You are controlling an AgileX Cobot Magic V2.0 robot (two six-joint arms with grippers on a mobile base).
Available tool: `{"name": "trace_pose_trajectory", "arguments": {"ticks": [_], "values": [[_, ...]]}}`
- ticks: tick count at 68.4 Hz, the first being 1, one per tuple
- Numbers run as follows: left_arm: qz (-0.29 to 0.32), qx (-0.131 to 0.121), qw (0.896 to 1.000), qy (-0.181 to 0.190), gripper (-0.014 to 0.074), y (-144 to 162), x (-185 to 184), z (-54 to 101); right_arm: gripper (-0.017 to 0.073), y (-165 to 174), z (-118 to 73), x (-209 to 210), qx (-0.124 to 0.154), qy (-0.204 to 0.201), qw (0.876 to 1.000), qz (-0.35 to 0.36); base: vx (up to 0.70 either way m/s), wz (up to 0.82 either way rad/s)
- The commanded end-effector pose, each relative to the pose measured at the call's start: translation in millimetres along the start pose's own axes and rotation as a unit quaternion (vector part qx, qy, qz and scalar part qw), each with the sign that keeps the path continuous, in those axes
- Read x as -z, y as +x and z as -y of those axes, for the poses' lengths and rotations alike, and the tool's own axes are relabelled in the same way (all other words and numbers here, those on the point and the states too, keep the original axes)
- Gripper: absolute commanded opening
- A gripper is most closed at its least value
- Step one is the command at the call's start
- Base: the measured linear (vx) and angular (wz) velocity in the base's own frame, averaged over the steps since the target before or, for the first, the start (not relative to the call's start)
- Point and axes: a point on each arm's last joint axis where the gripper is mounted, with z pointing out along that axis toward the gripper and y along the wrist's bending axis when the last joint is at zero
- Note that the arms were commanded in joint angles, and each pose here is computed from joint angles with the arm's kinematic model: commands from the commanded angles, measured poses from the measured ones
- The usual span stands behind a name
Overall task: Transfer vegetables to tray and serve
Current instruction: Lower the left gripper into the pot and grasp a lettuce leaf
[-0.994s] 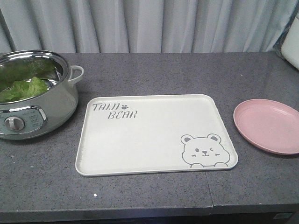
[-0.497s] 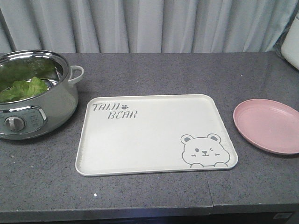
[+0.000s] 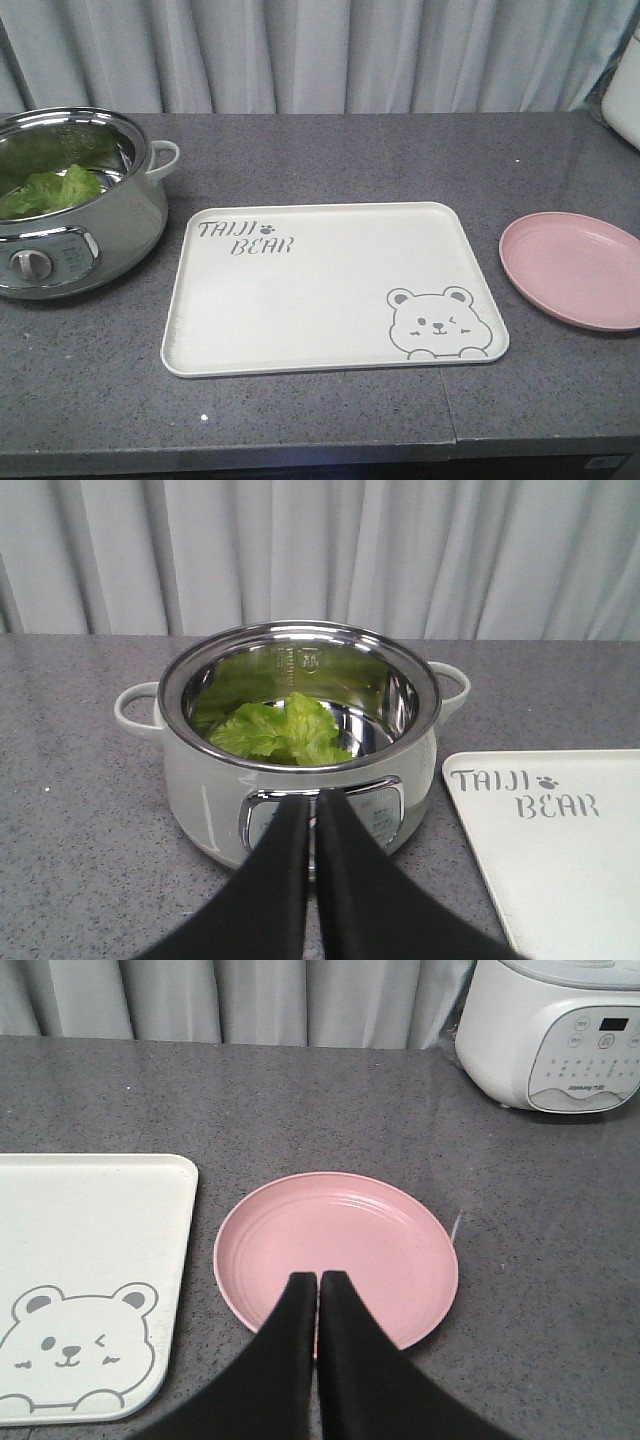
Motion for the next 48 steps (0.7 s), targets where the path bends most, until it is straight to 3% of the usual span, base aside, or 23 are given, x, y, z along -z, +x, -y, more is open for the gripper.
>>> {"name": "trace_pose_trajectory", "arguments": {"ticks": [1,25,34,41,48], "values": [[0.042,0.000,0.999,0.007,0.0003,-14.5,2.6,1.7,-0.0008,-14.9,0.4,3.0,0.005,0.001,0.999,0.043,0.00,0.00],[0.044,0.000,0.999,0.007,0.0003,-14.9,2.7,1.7,-0.0008,-16.0,0.0,3.1,0.000,-0.002,0.999,0.049,0.00,0.00],[0.044,-0.014,0.999,-0.001,0.0021,-14.9,2.7,0.3,0.0007,-15.9,0.0,3.1,0.000,-0.002,0.999,0.049,0.00,0.00],[0.046,-0.032,0.998,-0.013,0.0129,-15.3,2.7,-1.6,0.0103,-15.2,0.9,3.1,0.009,0.003,0.999,0.045,0.00,0.00],[0.046,-0.036,0.998,-0.015,0.0313,-15.4,2.7,-2.1,0.0303,-15.0,0.9,3.0,0.009,0.003,0.999,0.043,0.00,0.00]]}}
